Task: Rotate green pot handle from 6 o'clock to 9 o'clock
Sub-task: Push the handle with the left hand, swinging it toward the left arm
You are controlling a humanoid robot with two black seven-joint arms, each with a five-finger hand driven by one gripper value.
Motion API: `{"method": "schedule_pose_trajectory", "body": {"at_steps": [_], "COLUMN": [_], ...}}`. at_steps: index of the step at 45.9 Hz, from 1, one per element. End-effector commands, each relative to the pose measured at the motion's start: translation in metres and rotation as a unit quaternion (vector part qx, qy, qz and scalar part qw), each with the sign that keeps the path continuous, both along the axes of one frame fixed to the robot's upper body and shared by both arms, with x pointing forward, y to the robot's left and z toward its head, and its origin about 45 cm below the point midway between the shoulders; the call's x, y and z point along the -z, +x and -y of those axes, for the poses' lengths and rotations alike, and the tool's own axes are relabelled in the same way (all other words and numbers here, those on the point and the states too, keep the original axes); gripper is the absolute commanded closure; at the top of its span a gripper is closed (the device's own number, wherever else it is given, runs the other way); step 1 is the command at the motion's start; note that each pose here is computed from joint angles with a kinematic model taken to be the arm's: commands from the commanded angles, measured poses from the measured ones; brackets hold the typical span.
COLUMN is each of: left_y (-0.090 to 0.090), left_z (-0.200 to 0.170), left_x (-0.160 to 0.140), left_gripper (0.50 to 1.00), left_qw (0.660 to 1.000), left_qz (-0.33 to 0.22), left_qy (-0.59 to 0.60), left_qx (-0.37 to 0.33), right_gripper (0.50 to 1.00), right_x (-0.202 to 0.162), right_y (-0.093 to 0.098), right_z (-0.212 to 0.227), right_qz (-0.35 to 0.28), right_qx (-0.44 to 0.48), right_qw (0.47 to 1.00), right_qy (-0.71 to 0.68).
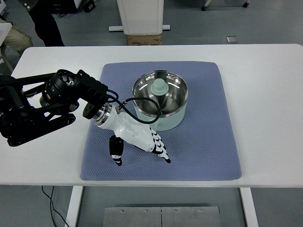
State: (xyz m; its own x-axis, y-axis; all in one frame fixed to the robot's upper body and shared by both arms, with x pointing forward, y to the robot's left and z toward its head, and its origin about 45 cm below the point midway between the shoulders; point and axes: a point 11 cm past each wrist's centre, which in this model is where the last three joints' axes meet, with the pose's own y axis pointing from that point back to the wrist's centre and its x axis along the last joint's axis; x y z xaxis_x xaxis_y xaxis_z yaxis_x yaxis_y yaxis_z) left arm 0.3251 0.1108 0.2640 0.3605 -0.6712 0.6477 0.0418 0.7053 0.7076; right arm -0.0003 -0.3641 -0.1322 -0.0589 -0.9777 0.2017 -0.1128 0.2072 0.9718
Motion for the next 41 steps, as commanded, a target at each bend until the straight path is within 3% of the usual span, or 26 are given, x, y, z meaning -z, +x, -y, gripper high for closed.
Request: {"method": "schedule_pose_trajectory", "body": {"at_steps": [1, 41], "left_y": [0.001, 0.017], "left_z": [-0.002, -0.007], "left_x": [0.001, -0.022], "left_gripper": [0.5, 0.5], "left_qw": [1.0, 0.993], "left_qz": [0.005, 0.08], "left_qy": [0.01, 0.076], "left_qx": [0.003, 0.033], "right_gripper": [0.5, 0.5], "right_x": [0.0, 0.0], "right_y": [0.0, 0.0], "right_z": [0.0, 0.0], "right_qz": [0.0, 0.0], "right_qx": [0.0, 0.0], "right_qw": [1.0, 1.0], "right_qy": [0.0, 0.0]}}
